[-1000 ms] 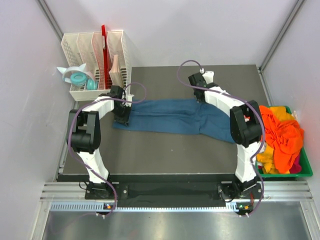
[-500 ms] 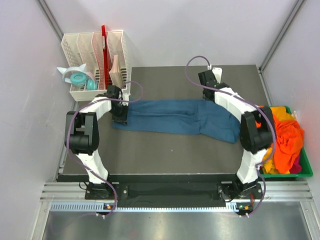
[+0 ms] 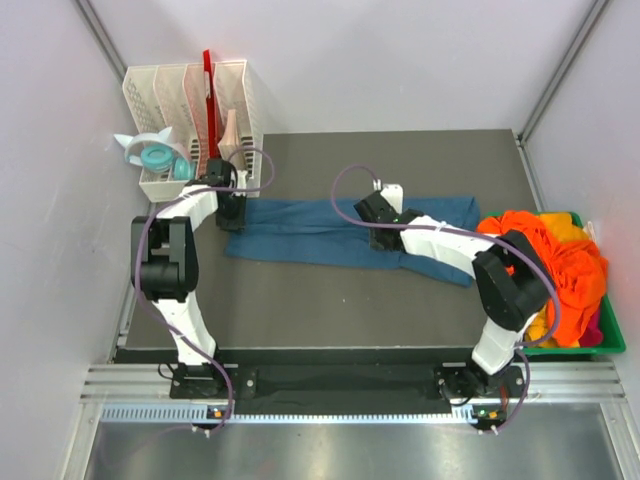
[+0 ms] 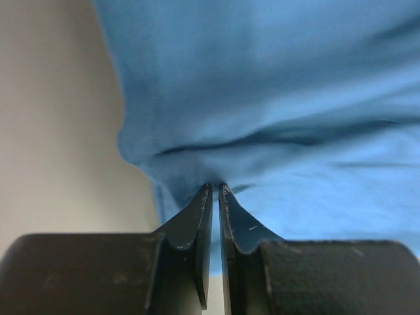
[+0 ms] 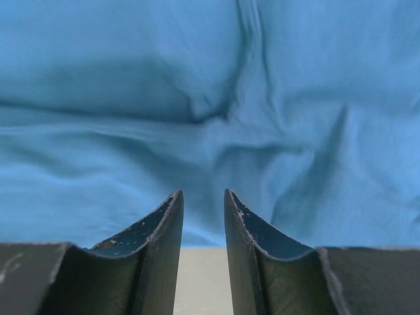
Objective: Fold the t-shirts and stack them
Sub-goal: Fold the tshirt
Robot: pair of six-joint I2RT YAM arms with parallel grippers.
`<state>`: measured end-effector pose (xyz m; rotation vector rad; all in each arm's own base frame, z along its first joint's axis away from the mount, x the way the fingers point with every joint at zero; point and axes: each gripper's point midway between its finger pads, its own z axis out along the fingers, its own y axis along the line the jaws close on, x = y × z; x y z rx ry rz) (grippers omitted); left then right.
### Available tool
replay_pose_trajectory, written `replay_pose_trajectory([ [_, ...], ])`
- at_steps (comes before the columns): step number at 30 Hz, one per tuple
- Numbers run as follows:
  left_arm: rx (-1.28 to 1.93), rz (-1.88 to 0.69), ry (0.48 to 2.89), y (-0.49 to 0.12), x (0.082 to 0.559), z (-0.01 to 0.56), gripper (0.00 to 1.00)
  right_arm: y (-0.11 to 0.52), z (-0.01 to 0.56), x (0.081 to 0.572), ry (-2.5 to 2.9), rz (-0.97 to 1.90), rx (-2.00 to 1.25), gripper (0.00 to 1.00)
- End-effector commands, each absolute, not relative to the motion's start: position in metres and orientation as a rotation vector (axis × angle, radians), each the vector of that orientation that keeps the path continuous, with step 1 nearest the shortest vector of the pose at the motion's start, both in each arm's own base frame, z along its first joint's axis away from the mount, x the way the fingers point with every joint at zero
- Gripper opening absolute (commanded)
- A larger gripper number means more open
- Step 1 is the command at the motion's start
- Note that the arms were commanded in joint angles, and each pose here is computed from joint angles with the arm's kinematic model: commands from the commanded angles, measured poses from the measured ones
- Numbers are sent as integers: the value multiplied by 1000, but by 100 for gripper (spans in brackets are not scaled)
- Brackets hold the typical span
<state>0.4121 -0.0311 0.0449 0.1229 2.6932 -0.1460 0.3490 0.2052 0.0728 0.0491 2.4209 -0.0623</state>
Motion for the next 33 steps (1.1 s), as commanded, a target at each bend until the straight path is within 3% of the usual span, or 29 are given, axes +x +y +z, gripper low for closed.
replay_pose_trajectory([
  [1,66,-61,2720,-12,413,34,13,209,69,349,2410,-28,142,32],
  [10,147,-156,2584,-24,430,71,12,193,93,339,2337,-13,254,31],
  [13,163,-192,2513,-30,440,89,14,184,113,338,2280,-8,319,35],
  [15,178,-210,2507,-33,443,90,15,172,118,338,2252,-62,347,44],
  [22,202,-187,2721,-27,427,31,12,137,65,334,2365,-177,535,45],
  [33,555,-8,2886,-29,381,-8,9,140,4,351,2541,-9,751,41],
])
